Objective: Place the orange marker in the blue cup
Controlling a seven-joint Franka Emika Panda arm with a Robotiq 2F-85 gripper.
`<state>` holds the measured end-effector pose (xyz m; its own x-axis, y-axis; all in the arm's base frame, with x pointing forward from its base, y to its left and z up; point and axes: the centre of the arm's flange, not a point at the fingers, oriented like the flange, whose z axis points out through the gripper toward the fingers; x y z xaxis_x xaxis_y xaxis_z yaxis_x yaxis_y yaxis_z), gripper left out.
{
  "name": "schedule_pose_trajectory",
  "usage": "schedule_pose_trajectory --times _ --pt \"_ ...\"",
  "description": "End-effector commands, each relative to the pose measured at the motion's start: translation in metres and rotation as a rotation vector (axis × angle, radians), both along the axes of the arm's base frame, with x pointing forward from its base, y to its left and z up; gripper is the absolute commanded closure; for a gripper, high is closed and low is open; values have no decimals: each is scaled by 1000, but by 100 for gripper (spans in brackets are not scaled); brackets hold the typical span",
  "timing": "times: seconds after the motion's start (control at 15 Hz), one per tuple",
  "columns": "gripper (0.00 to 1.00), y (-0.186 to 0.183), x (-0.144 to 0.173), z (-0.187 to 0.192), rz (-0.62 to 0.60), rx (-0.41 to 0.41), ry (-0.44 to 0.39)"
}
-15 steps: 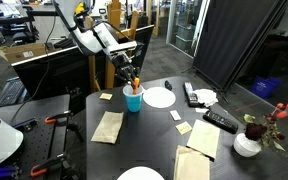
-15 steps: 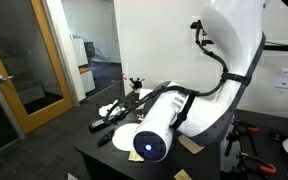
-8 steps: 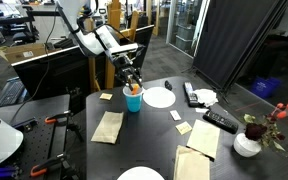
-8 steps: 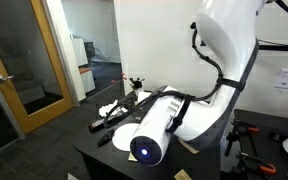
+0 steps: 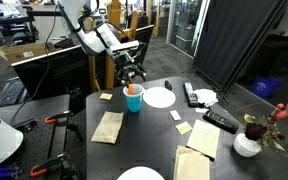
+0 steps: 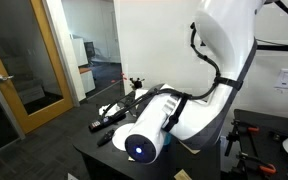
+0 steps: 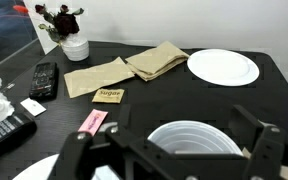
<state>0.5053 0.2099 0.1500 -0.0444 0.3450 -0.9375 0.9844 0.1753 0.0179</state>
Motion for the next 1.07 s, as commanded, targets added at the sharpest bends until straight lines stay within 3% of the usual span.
schedule_pose_trajectory --times 0.0,0.33,1.0 --pt "0 8 3 22 -18 -19 -48" --pt "0 13 4 63 -39 -23 -80" --pt "0 -1 11 183 -123 -12 -125"
